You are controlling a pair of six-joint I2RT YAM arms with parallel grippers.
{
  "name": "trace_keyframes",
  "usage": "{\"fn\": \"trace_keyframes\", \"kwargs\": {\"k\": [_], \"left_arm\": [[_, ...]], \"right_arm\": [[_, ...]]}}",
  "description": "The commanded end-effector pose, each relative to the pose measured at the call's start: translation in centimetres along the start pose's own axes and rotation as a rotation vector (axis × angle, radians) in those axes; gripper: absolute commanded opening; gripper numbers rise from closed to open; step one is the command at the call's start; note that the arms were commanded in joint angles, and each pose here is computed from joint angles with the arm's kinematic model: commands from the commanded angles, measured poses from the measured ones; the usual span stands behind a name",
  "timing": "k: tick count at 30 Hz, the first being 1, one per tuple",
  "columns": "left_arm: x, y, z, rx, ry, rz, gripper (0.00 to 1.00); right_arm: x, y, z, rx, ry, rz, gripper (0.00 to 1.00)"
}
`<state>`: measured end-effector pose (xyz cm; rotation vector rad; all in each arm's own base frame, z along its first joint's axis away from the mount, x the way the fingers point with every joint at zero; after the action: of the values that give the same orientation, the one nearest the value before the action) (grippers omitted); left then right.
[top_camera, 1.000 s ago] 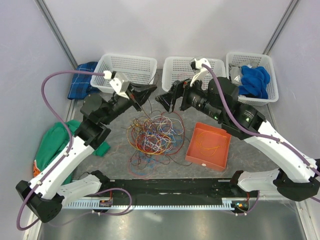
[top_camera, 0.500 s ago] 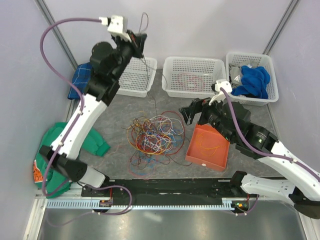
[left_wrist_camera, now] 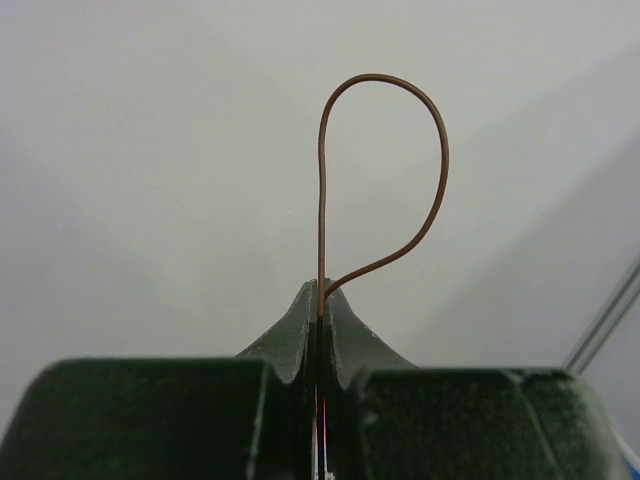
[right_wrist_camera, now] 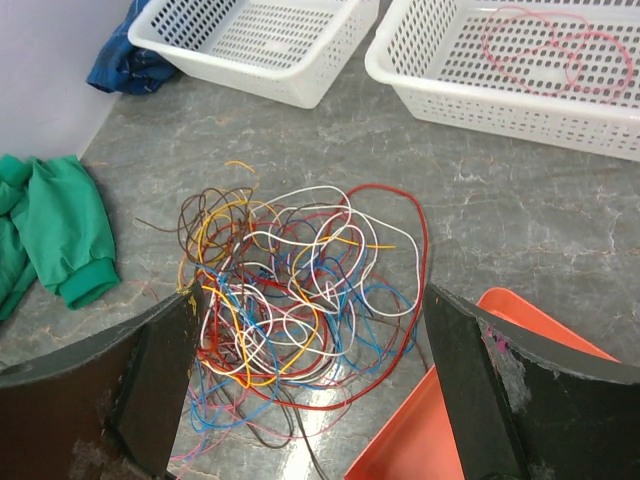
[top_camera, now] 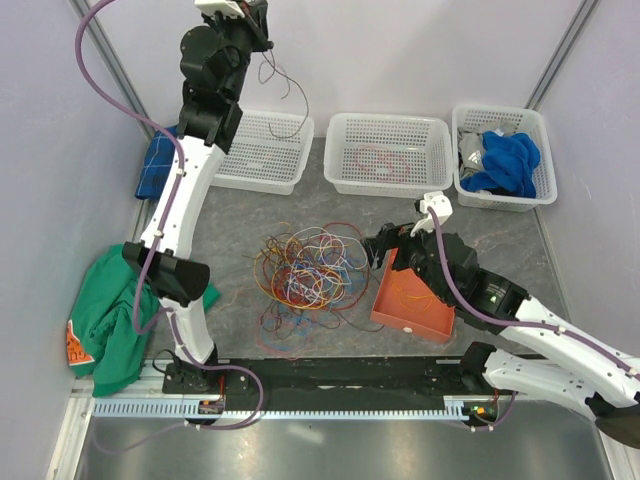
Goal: Untangle the cables
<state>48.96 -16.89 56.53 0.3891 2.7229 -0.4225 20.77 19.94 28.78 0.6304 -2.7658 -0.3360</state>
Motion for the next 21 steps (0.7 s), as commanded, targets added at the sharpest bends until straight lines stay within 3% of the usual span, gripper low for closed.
{"fn": "trace_keyframes", "kwargs": {"k": [1,9,15,19,20,21], "left_arm": [[-2.2,3.8,0.9,0.010,-0.050,-0.083,0.02],[-5.5,11.5,10.2,0.051,0.029,-0.187,0.02],[-6.8,16.1,13.7,0.061,0.030,-0.247,0.02],[-6.7,17.5,17.3,0.049,0.094,-0.271,0.04],[-6.4,17.7,18.3,0.053,0.120,-0.280,0.28],[-6.2,17.8,18.6,0.072,0.126,-0.289,0.42]], "right_arm": [[-0.2,0.2,0.0,-0.073,-0.047,-0.012,0.98],[-0.7,-0.7,0.7,-0.030,-0.057,0.033,0.98],[-1.2,-1.6,1.9,-0.003,-0.039,0.081,0.98],[-2.1,-2.0,2.7,0.030,-0.017,0.112,0.98],[-2.2,-1.9,2.7,0.033,-0.014,0.113,0.98],[-2.5,-1.9,3.0,0.040,-0.005,0.113,0.98]]}}
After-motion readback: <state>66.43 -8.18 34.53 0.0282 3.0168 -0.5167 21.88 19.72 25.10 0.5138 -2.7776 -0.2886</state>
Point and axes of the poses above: each gripper's point midway between its finger pads, its own x axis back along the fingers, its own y axis along the line the jaws close on, z = x × y, the point moved 3 cm from there along x, back along the fingers, and after that the axes turned 2 degrees about x, right-handed, at the moved point
